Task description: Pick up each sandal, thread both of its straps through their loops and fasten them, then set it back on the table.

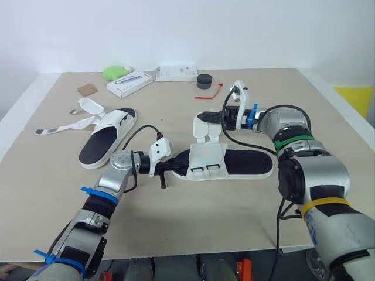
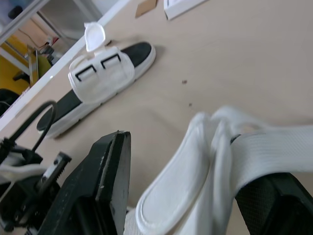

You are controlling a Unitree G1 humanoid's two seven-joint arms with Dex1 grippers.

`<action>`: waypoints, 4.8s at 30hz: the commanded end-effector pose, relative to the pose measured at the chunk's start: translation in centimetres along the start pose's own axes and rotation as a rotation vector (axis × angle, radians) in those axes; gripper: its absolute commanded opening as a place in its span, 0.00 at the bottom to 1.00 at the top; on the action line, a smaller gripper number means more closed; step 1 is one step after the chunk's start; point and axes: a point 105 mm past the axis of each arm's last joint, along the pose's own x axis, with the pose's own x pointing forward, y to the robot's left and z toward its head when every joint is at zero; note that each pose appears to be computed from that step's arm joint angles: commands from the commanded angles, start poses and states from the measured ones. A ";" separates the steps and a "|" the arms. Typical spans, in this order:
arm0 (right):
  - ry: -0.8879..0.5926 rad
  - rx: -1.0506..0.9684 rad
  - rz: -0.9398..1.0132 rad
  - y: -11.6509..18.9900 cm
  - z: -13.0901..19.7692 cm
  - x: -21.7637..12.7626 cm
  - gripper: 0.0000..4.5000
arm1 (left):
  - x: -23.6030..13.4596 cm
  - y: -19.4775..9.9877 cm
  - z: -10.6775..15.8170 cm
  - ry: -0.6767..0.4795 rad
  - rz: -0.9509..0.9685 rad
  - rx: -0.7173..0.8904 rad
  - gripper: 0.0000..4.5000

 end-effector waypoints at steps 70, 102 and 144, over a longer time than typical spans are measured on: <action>0.337 -0.555 0.439 8.8 0.4 -10.3 0.99 | 2.5 -2.1 -2.9 0.059 -0.090 -0.095 0.00; 0.659 0.089 0.111 9.2 -7.1 -1.7 0.99 | 2.3 -2.0 -2.8 0.043 -0.052 -0.107 0.00; -0.277 -1.899 0.268 15.7 -8.2 -11.0 0.01 | 3.1 -2.5 -3.3 0.046 -0.110 -0.147 0.00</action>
